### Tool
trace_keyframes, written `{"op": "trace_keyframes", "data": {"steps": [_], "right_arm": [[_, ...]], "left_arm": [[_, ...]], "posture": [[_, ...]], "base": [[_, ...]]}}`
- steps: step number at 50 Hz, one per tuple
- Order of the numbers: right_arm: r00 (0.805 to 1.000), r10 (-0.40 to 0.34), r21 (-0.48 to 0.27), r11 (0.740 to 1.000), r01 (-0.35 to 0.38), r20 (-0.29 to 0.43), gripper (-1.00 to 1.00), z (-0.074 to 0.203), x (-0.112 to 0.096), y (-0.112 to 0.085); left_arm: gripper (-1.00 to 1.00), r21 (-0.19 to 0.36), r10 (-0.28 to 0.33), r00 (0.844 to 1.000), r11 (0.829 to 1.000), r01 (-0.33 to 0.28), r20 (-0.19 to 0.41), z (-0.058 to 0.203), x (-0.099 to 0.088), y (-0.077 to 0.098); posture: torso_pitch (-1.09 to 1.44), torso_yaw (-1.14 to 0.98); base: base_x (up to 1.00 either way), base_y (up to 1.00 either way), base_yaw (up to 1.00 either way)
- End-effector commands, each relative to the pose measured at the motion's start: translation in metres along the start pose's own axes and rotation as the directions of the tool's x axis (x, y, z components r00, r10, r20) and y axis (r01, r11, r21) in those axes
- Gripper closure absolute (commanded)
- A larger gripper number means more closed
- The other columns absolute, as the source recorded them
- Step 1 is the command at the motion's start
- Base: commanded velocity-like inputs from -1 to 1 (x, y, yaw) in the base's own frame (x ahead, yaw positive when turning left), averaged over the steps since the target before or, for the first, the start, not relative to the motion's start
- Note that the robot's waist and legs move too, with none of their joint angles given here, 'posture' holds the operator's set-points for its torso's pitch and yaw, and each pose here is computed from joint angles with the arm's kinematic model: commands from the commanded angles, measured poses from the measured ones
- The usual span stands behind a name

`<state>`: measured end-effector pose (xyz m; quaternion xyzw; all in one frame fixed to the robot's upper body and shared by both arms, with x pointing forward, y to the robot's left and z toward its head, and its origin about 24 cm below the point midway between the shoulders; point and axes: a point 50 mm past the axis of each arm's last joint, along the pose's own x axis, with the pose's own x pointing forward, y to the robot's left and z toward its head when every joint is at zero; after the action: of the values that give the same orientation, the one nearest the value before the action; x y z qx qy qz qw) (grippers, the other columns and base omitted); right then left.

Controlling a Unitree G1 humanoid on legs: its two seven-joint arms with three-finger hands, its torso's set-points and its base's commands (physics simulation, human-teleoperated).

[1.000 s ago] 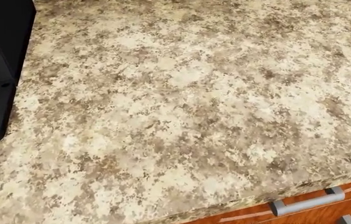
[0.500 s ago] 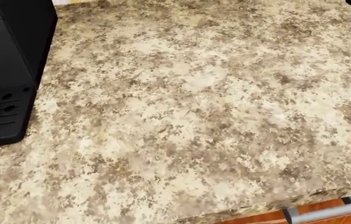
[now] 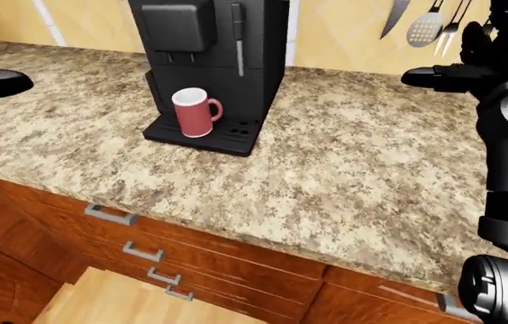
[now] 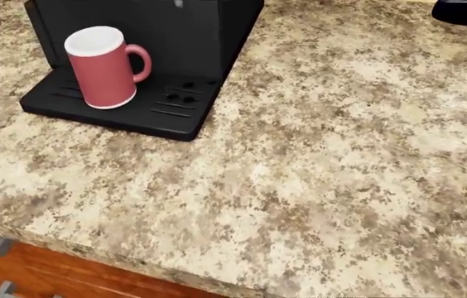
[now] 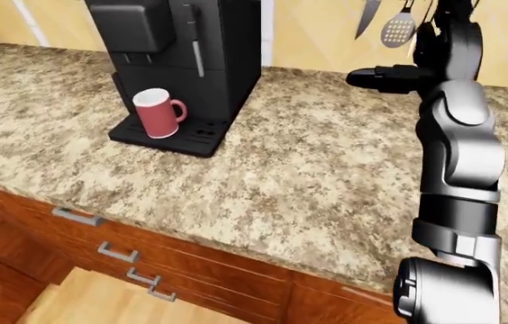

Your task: Pick the mug from under the coffee machine dispenser and place it on the counter.

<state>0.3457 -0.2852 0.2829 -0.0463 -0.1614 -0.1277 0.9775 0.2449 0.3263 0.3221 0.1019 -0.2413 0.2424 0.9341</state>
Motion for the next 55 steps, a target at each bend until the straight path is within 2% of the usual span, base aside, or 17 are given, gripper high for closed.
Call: {"op": "trace_keyframes", "data": {"steps": [1, 4, 10, 12, 17, 18, 20, 24, 28, 37, 39, 42, 43, 46, 51, 52, 55], "right_arm": [[0.99, -0.066, -0.011, 0.998, 0.068, 0.125, -1.0, 0.032, 0.0, -0.014], [0.987, -0.083, -0.047, 0.995, 0.09, 0.136, -1.0, 0.031, 0.001, -0.014], [0.991, -0.102, 0.013, 0.995, 0.102, 0.08, -1.0, 0.032, 0.001, -0.016], [0.994, -0.1, 0.039, 0.994, 0.099, 0.047, -1.0, 0.03, 0.001, -0.016], [0.996, -0.083, 0.036, 0.996, 0.082, 0.036, -1.0, 0.029, -0.001, -0.015], [0.996, -0.084, 0.038, 0.996, 0.082, 0.033, -1.0, 0.029, -0.001, -0.016], [0.997, -0.072, 0.04, 0.997, 0.07, 0.036, -1.0, 0.03, -0.001, -0.016], [0.997, -0.063, 0.018, 0.998, 0.062, 0.035, -1.0, 0.029, -0.002, -0.016], [0.998, -0.055, 0.013, 0.998, 0.055, 0.034, -1.0, 0.028, -0.003, -0.015], [0.998, -0.044, 0.014, 0.999, 0.044, 0.036, -1.0, 0.032, -0.004, -0.013], [0.998, -0.047, 0.014, 0.999, 0.046, 0.038, -1.0, 0.033, -0.005, -0.014], [0.998, -0.048, 0.014, 0.999, 0.047, 0.038, -1.0, 0.032, -0.005, -0.014], [0.998, -0.048, 0.015, 0.999, 0.047, 0.038, -1.0, 0.032, -0.005, -0.014], [0.998, -0.05, 0.012, 0.999, 0.049, 0.038, -1.0, 0.031, -0.005, -0.014], [0.998, -0.049, 0.012, 0.999, 0.049, 0.038, -1.0, 0.031, -0.004, -0.015], [0.998, -0.049, 0.013, 0.999, 0.049, 0.038, -1.0, 0.031, -0.004, -0.015], [0.998, -0.049, 0.011, 0.999, 0.049, 0.037, -1.0, 0.03, -0.004, -0.015]], "left_arm": [[-1.0, -0.002, -0.032, 0.997, 0.999, 0.033, 0.071, 0.015, 0.0, -0.006], [-1.0, -0.005, -0.033, 0.997, 0.999, 0.034, 0.07, 0.015, 0.0, -0.006], [-1.0, 0.006, -0.039, 0.997, 0.999, 0.039, 0.072, 0.014, -0.001, -0.01], [-1.0, -0.01, -0.042, 0.998, 0.999, 0.043, 0.055, 0.013, -0.001, -0.011], [-1.0, -0.029, -0.05, 0.999, 0.998, 0.05, 0.007, 0.009, -0.004, -0.015], [-1.0, -0.027, -0.044, 0.999, 0.999, 0.043, -0.025, 0.006, -0.004, -0.016], [-1.0, -0.018, -0.029, 0.998, 0.999, 0.028, -0.047, 0.003, -0.004, -0.017], [-1.0, -0.006, -0.006, 0.998, 1.0, 0.006, -0.06, -0.003, -0.007, -0.019], [-1.0, -0.024, 0.026, 0.996, 0.999, -0.028, -0.084, -0.006, -0.008, -0.02], [-1.0, -0.023, 0.042, 0.996, 0.999, -0.044, -0.077, -0.003, -0.015, -0.03], [-1.0, -0.049, 0.064, 0.992, 0.996, -0.069, -0.11, -0.007, -0.018, -0.033], [-1.0, -0.056, 0.079, 0.989, 0.995, -0.086, -0.121, -0.007, -0.022, -0.038], [-1.0, -0.073, 0.081, 0.987, 0.993, -0.092, -0.136, -0.008, -0.023, -0.04], [-1.0, -0.07, 0.082, 0.984, 0.993, -0.094, -0.159, -0.011, -0.026, -0.047], [-1.0, -0.095, 0.1, 0.97, 0.988, -0.123, -0.223, -0.021, -0.034, -0.056], [-1.0, -0.117, 0.103, 0.962, 0.984, -0.137, -0.254, -0.024, -0.035, -0.057], [-1.0, -0.116, 0.098, 0.961, 0.984, -0.131, -0.258, -0.026, -0.039, -0.062]], "posture": [[0.0, 0.0], [0.0, 0.0], [0.0, 0.0], [0.0, 0.0], [0.0, 0.0], [0.0, 0.0], [0.0, 0.0], [0.0, 0.0], [0.0, 0.0], [0.0, 0.0], [0.0, 0.0], [0.0, 0.0], [0.0, 0.0], [0.0, 0.0], [0.0, 0.0], [0.0, 0.0], [0.0, 0.0]], "base": [[0.0, 0.0, 0.0], [0.0, 0.0, 0.0], [0.0, 0.0, 0.0], [0.0, 0.0, 0.0], [0.0, 0.0, 0.0], [0.0, 0.0, 0.0], [0.0, 0.0, 0.0], [0.0, 0.0, 0.0], [0.0, 0.0, 0.0], [0.0, 0.0, 0.0], [0.0, 0.0, 0.0], [0.0, 0.0, 0.0], [0.0, 0.0, 0.0], [0.0, 0.0, 0.0], [0.0, 0.0, 0.0], [0.0, 0.0, 0.0], [0.0, 0.0, 0.0]]}}
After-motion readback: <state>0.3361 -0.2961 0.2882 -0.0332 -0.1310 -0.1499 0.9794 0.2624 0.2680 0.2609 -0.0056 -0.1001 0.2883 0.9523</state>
